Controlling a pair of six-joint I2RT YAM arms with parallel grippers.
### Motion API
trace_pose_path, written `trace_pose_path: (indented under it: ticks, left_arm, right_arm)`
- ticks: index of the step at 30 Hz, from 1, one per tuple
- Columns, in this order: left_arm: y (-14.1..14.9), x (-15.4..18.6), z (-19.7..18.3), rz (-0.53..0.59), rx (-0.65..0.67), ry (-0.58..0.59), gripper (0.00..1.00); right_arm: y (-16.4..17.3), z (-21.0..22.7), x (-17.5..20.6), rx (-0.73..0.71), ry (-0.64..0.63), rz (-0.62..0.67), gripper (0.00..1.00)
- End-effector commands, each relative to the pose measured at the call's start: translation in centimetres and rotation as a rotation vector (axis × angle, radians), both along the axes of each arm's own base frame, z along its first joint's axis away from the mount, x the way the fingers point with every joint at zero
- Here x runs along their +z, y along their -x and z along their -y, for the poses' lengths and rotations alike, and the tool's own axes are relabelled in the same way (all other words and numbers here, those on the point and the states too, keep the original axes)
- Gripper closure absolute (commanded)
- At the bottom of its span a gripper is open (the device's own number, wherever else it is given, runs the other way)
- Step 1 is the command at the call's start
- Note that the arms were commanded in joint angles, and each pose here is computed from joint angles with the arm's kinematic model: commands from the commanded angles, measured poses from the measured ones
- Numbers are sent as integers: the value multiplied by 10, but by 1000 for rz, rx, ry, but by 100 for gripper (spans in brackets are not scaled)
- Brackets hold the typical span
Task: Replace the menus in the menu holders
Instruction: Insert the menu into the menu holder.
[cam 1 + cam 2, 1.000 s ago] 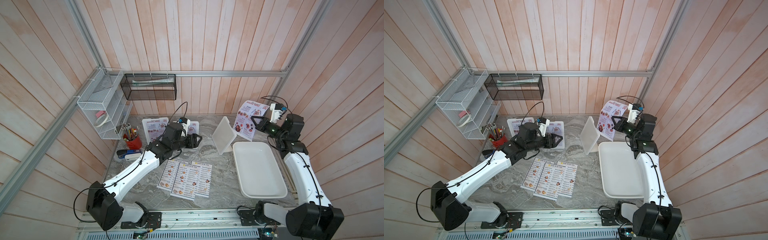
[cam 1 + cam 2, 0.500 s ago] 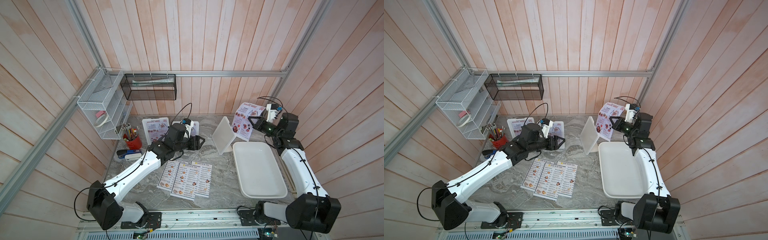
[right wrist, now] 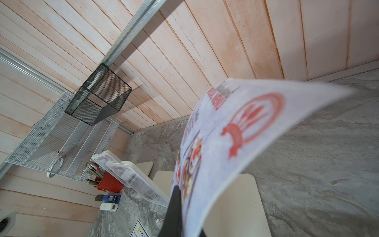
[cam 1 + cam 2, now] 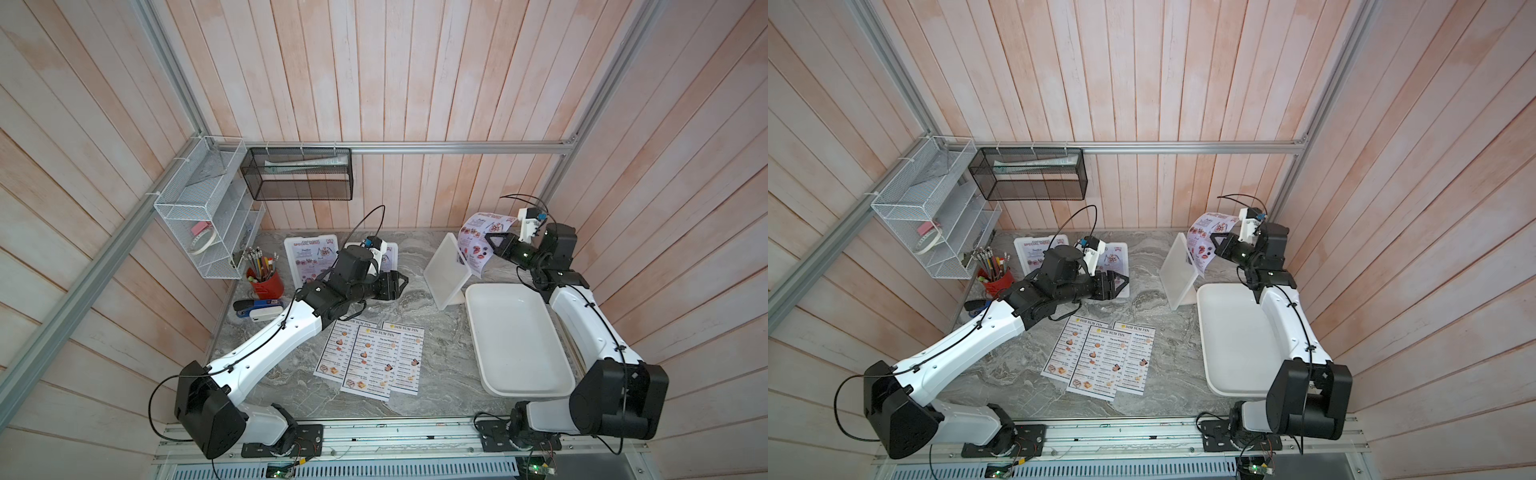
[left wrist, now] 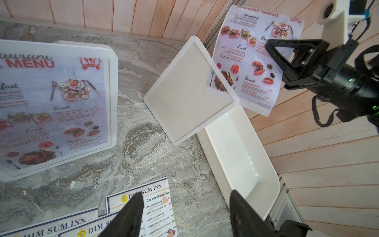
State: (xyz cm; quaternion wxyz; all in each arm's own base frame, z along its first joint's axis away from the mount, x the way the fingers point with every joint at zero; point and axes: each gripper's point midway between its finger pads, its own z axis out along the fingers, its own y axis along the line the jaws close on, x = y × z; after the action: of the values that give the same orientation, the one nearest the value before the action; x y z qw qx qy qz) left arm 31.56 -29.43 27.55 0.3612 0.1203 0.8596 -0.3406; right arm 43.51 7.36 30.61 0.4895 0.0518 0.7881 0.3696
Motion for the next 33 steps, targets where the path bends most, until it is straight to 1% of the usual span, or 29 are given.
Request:
trace_pose_path:
  ticks: [1,8,14,22,28,33]
  left_arm:
    - [-1,16,-3,46,6,-7,31]
    - [-1,14,-6,44,22,-20,31]
    - [0,18,-13,64,49,-20,31]
    - [0,14,-13,49,50,-28,31]
    - [-1,13,-12,45,48,-30,31]
    - [-1,13,-14,41,53,-39,31]
  right_arm:
    - [-11,3,23,-19,23,86,100]
    - [-24,-3,16,6,26,105,100]
    - [-32,-14,16,-6,94,143,100]
    - [-33,-16,19,-50,163,242,100]
    - [-37,-24,16,-43,155,257,100]
    - [-33,-31,18,-39,150,289,100]
